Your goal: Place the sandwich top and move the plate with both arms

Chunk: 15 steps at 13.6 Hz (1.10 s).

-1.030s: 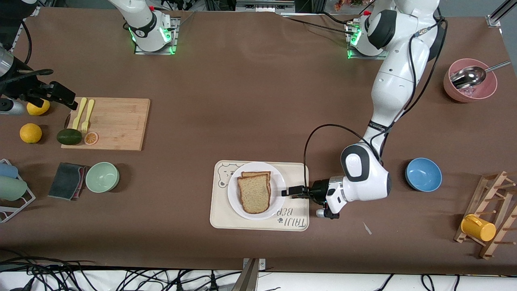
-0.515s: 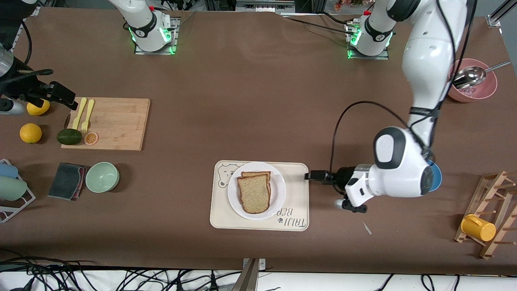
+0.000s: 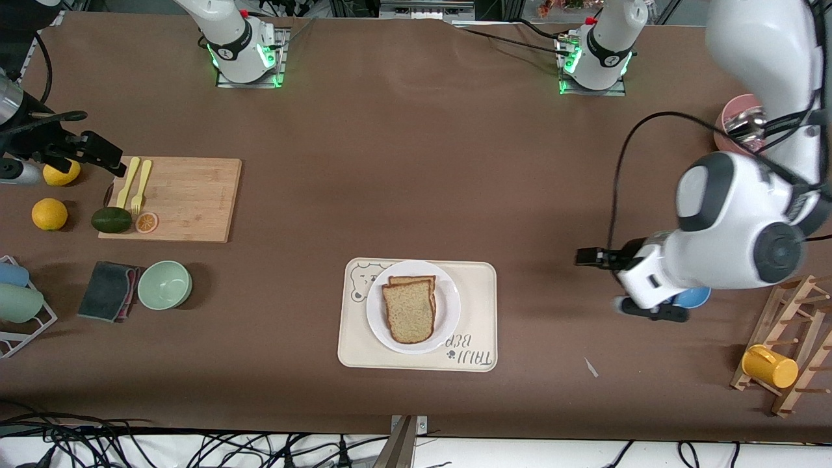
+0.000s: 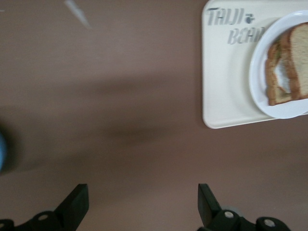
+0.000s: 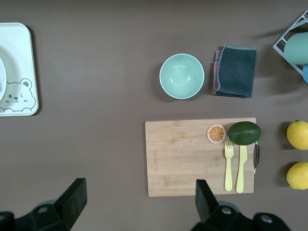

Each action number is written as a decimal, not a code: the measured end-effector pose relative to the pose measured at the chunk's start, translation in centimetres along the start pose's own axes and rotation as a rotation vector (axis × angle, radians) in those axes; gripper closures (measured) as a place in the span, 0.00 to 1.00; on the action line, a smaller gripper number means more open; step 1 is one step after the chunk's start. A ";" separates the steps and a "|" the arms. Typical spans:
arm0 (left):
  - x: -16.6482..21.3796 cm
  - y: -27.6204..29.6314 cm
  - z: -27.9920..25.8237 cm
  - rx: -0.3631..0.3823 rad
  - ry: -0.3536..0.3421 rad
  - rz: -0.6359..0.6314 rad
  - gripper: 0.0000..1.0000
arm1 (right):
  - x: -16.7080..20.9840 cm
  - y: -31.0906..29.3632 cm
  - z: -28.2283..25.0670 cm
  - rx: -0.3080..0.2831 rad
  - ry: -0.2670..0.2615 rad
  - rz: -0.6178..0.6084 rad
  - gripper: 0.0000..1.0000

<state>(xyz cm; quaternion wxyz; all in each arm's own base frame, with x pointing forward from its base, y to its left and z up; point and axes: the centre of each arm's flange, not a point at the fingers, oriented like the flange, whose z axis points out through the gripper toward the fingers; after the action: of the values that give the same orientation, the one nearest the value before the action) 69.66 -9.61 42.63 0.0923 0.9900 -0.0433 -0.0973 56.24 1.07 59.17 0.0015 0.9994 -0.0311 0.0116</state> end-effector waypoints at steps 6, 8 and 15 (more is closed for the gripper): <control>-4.0 -8.0 -8.6 0.106 0.072 -0.118 0.00 | -0.1 -0.3 0.0 0.000 -0.003 -0.006 0.00; -5.5 -7.9 -11.2 0.148 0.104 -0.127 0.00 | -0.1 -0.3 0.0 0.000 -0.003 -0.006 0.00; -11.8 -7.2 -18.1 0.179 0.144 -0.158 0.00 | -0.1 -0.3 0.0 0.000 -0.004 -0.005 0.00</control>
<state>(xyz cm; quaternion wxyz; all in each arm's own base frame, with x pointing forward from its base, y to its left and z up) 62.28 1.77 60.85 -0.0013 0.9990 0.0333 -0.0287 56.19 1.38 59.19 0.0016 0.9995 -0.0284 0.0097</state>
